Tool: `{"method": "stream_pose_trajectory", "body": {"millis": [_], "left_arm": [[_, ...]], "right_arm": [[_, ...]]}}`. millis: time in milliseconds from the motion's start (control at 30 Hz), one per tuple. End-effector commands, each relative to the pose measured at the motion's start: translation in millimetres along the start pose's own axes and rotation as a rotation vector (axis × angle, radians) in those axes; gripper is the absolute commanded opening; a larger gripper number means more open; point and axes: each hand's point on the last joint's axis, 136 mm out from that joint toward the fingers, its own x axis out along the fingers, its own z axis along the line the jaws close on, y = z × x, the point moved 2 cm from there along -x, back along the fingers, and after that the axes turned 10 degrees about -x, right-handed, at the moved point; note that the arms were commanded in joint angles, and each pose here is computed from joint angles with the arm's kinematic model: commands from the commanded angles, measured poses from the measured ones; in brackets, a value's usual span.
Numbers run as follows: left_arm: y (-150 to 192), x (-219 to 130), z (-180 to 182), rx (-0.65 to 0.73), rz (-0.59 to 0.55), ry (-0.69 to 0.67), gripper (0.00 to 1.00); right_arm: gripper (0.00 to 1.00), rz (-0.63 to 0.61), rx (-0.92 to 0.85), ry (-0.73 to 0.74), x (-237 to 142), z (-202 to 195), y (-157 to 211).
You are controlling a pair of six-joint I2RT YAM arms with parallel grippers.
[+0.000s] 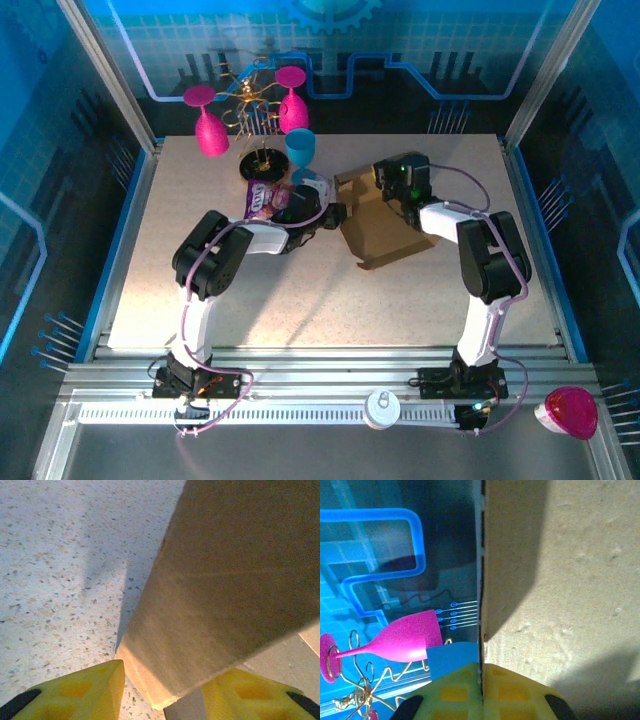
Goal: Fold the paper box
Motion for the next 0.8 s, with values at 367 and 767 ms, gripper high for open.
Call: {"method": "stream_pose_trajectory", "body": {"millis": [367,767], "left_arm": [[-29.9,0.3,-6.0,-0.047,-0.101,-0.060,0.45],[-38.7,9.2,-10.2,-0.049,-0.112,-0.068,0.48]], "right_arm": [[0.00,-0.026,0.034,-0.049,-4.8,-27.0,14.9],[0.00,-0.006,0.043,-0.051,-2.6,-32.4,19.9]]}}
